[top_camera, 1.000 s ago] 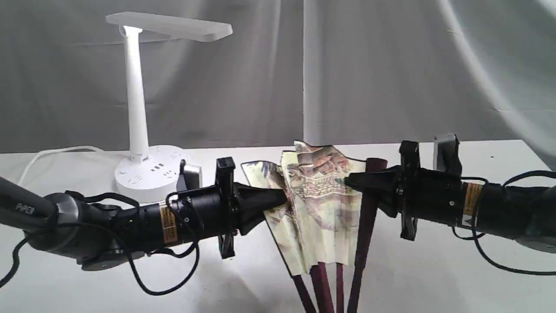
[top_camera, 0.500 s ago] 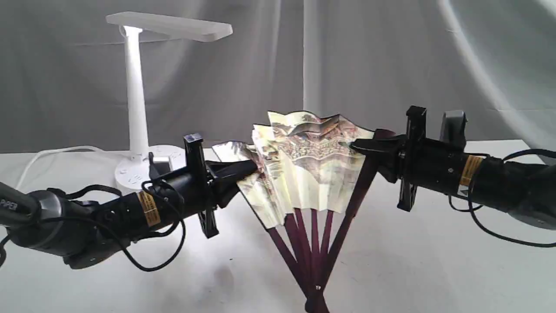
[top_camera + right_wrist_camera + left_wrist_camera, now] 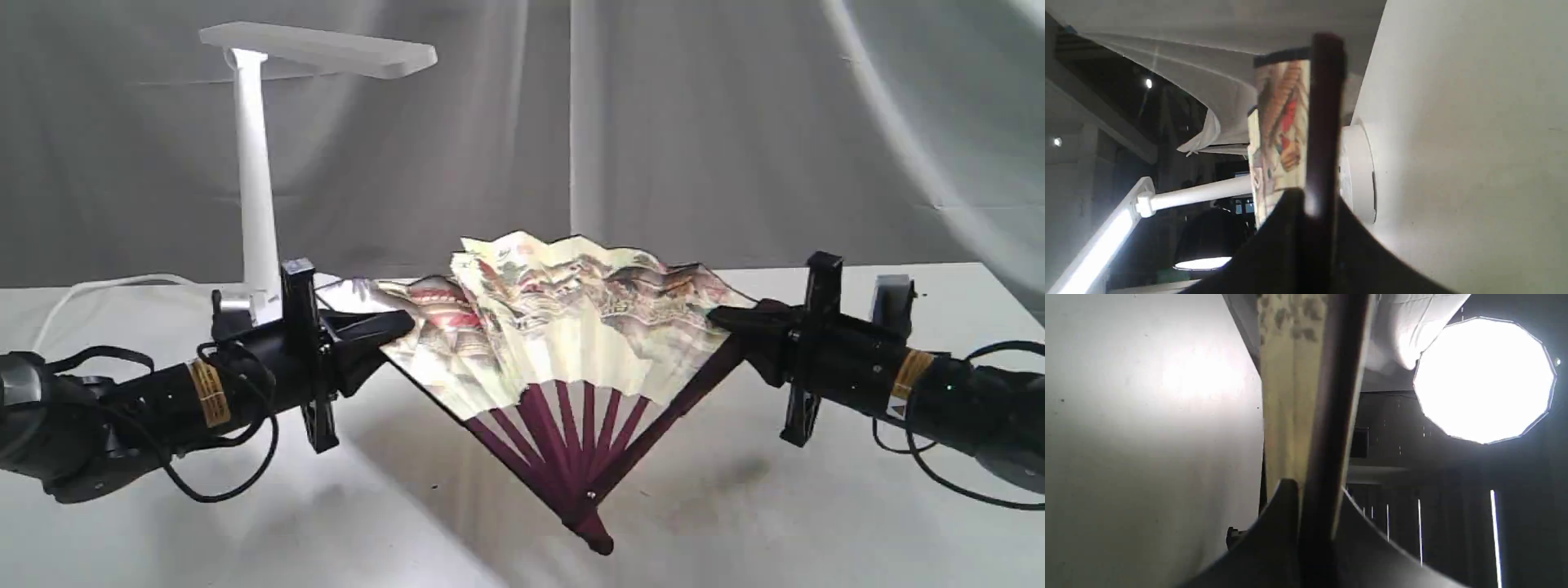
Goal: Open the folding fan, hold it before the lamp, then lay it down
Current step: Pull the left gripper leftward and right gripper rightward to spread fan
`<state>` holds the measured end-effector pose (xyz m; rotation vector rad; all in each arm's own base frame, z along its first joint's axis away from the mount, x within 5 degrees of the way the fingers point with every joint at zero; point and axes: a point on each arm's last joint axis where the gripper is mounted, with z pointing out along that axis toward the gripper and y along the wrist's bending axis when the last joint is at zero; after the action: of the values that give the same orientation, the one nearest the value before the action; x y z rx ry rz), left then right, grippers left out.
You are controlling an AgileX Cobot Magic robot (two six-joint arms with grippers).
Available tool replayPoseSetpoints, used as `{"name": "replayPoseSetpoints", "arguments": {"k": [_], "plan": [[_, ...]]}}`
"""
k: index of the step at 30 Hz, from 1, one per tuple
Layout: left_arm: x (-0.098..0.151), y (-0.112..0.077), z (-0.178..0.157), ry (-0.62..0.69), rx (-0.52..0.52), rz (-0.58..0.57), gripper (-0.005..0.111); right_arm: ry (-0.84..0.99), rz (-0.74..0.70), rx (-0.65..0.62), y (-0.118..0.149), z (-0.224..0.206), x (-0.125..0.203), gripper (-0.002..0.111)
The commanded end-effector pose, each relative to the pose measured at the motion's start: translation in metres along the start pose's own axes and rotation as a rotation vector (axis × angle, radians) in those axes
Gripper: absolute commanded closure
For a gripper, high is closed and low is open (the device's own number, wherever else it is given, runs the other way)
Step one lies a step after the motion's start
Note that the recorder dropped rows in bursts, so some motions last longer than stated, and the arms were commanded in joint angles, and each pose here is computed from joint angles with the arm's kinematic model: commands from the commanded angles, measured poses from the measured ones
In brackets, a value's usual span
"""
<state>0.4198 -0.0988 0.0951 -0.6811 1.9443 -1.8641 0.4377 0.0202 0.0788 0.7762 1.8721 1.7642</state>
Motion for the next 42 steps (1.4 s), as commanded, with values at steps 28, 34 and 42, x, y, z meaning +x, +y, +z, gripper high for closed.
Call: {"name": "replayPoseSetpoints", "arguments": {"k": [28, 34, 42], "plan": [[-0.021, 0.015, -0.134, -0.218, -0.102, 0.026, 0.107, -0.123, -0.063, -0.023, -0.011, -0.031, -0.03, 0.108], [-0.009, 0.01, -0.146, -0.23, -0.116, 0.056, 0.107, -0.123, -0.063, -0.023, -0.011, -0.031, -0.03, 0.108], [0.005, 0.004, -0.152, -0.259, -0.117, 0.05, 0.107, -0.132, -0.058, -0.027, -0.011, -0.031, -0.031, 0.108]]}}
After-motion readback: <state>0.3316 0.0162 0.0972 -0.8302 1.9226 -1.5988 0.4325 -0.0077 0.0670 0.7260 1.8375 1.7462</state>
